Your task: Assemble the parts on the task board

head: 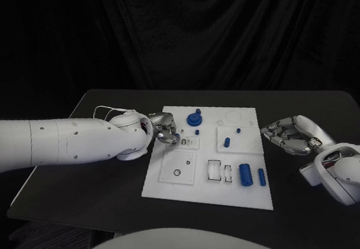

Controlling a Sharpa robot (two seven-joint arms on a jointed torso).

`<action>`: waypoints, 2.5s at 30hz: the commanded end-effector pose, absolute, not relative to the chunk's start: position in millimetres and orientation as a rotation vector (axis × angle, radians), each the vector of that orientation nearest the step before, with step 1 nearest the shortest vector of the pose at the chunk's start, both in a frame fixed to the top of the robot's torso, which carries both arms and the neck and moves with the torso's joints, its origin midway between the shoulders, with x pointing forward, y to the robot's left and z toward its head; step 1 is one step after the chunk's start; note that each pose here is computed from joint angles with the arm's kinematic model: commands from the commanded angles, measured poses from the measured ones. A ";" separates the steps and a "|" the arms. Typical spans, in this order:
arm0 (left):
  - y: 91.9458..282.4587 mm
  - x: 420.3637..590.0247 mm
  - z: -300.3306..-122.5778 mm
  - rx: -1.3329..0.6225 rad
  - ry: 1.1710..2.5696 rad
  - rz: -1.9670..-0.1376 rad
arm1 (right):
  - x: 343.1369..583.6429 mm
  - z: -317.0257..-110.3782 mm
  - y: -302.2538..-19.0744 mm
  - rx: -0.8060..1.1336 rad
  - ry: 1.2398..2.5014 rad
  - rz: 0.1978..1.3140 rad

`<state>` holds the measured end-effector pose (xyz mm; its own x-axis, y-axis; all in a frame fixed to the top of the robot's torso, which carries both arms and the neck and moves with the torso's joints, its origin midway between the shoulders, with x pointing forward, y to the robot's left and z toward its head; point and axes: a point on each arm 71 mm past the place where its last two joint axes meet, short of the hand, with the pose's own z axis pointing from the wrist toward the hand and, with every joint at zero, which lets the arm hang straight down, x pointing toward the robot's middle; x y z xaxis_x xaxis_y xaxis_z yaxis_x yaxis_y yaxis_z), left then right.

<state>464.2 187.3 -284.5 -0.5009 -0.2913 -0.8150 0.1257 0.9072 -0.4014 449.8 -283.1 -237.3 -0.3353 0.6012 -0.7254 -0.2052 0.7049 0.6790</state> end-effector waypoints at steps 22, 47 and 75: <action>180.2 463.9 -299.7 -0.298 2.078 -0.544 | 449.7 -238.6 -282.8 0.328 1.737 0.836; 170.7 458.9 -307.4 -0.272 2.098 -0.584 | 449.0 -239.0 -283.8 0.332 1.745 0.833; 173.6 464.3 -309.2 -0.290 2.060 -0.577 | 448.6 -240.2 -284.9 0.338 1.762 0.825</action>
<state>468.2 173.7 -302.0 -0.5041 -0.4241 -0.7524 0.0363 0.8600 -0.5090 449.3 -284.7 -238.5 -0.3425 0.5994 -0.7235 -0.1867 0.7113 0.6777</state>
